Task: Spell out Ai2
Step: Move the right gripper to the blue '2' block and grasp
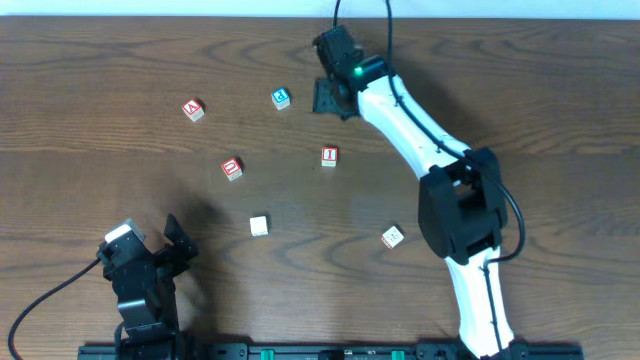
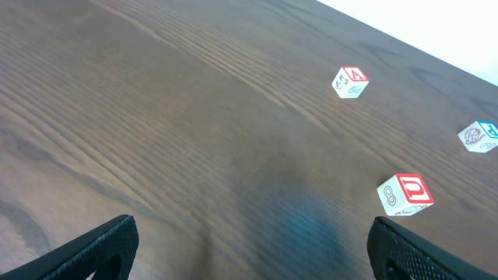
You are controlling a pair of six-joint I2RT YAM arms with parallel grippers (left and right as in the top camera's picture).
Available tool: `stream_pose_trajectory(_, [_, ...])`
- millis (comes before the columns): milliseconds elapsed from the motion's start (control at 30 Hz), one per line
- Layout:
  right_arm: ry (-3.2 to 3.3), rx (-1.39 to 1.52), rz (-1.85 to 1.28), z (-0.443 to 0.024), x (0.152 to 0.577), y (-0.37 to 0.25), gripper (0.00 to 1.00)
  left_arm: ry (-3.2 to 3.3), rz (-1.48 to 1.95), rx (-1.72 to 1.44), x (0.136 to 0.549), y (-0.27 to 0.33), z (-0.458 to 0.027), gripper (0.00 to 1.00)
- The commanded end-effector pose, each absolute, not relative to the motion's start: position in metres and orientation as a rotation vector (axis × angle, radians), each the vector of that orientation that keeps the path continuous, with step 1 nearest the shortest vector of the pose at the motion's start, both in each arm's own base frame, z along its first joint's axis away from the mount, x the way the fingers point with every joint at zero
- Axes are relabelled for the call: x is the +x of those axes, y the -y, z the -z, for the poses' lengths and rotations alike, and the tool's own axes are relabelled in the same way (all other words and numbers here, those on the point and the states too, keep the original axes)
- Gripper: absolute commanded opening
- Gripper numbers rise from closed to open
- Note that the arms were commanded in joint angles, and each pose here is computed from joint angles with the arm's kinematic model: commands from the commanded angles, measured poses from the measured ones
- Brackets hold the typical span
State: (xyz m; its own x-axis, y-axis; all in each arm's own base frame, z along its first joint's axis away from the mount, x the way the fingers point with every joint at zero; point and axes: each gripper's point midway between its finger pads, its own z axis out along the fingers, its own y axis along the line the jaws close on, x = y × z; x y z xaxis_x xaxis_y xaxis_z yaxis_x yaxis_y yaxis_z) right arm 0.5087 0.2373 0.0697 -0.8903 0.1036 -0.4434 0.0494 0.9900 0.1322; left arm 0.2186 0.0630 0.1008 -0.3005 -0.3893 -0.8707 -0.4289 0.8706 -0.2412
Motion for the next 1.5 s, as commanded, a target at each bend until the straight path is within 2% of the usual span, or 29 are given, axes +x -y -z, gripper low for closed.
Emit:
stream_pose_trajectory(0, [-2.547, 0.091, -0.1, -0.104, 0.535, -0.214, 0.67, -1.949, -0.061, -0.595, 0.216, -0.063, -0.09, 0.95])
stream_pose_trajectory(400, [-2.407, 0.159, -0.195, -0.122, 0.584, -0.176, 0.64, -1.949, -0.061, -0.595, 0.216, -0.063, -0.09, 0.95])
stream_pose_trajectory(533, [-2.39, 0.164, -0.228, -0.112, 0.595, -0.174, 0.64, -1.948, -0.061, -0.595, 0.217, -0.063, -0.09, 0.95])
stream_pose_trajectory(867, [-2.425, 0.083, -0.217, -0.096, 0.593, -0.18, 0.63, -1.948, -0.061, -0.595, 0.217, -0.063, -0.09, 0.95])
stream_pose_trajectory(1233, [-2.534, 0.039, -0.186, -0.041, 0.582, -0.188, 0.63, -1.949, -0.061, -0.595, 0.216, -0.063, -0.09, 0.95])
stream_pose_trajectory(1467, [-2.545, 0.01, -0.184, -0.038, 0.577, -0.197, 0.63, -1.948, -0.061, -0.595, 0.217, -0.063, -0.09, 0.95])
